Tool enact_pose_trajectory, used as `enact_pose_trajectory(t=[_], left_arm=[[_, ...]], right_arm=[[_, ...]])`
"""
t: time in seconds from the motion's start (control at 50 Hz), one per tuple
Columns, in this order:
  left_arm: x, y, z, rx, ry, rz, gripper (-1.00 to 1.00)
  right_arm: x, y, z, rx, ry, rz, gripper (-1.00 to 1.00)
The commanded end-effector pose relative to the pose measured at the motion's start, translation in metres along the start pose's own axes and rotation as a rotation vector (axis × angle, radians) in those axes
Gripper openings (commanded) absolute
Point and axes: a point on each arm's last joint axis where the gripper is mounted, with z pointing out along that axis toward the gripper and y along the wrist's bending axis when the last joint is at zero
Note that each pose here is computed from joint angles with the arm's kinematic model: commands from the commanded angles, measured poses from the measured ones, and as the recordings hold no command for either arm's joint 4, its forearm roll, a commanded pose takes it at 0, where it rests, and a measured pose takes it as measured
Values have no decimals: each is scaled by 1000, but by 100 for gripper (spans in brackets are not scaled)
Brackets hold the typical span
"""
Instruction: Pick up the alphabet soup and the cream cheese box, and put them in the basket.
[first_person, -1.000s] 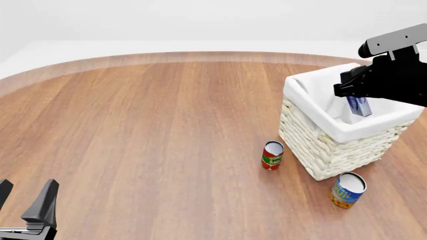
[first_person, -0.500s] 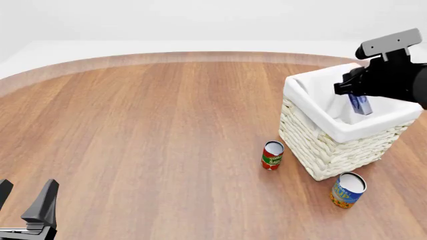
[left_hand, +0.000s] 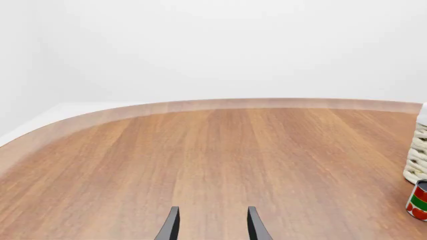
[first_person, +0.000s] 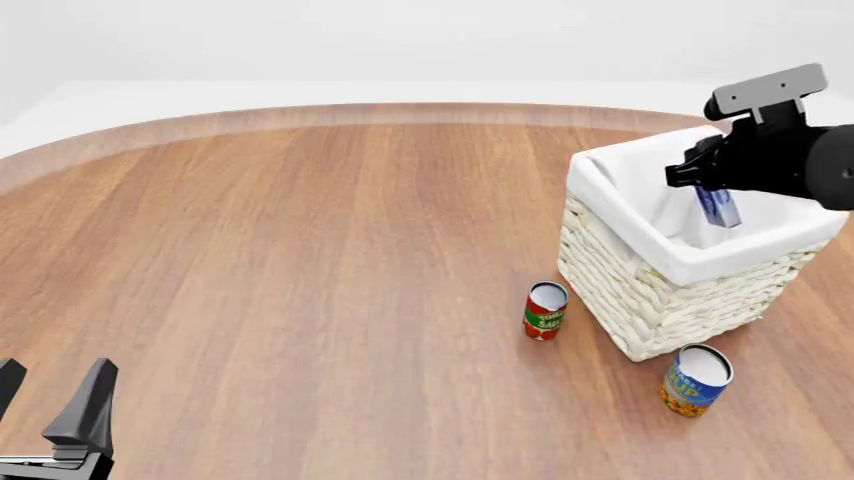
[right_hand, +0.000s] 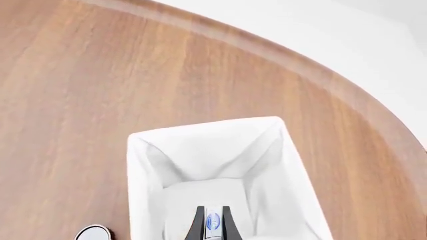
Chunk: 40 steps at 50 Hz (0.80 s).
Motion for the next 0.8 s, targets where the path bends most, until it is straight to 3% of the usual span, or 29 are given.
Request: enact_pose_trajectory(t=[0.02, 0.44, 0.46, 0.8], left_arm=[[0, 0, 0, 0, 0, 0, 100], [0, 0, 0, 0, 0, 0, 100], [0, 0, 0, 0, 0, 0, 100], [0, 0, 0, 0, 0, 0, 100]], right_arm=[[1, -5, 9, 16, 0, 7, -100], [3, -5, 17, 16, 8, 10, -100], [3, -6, 17, 18, 8, 10, 100], [-1, -6, 11, 15, 3, 10, 100]])
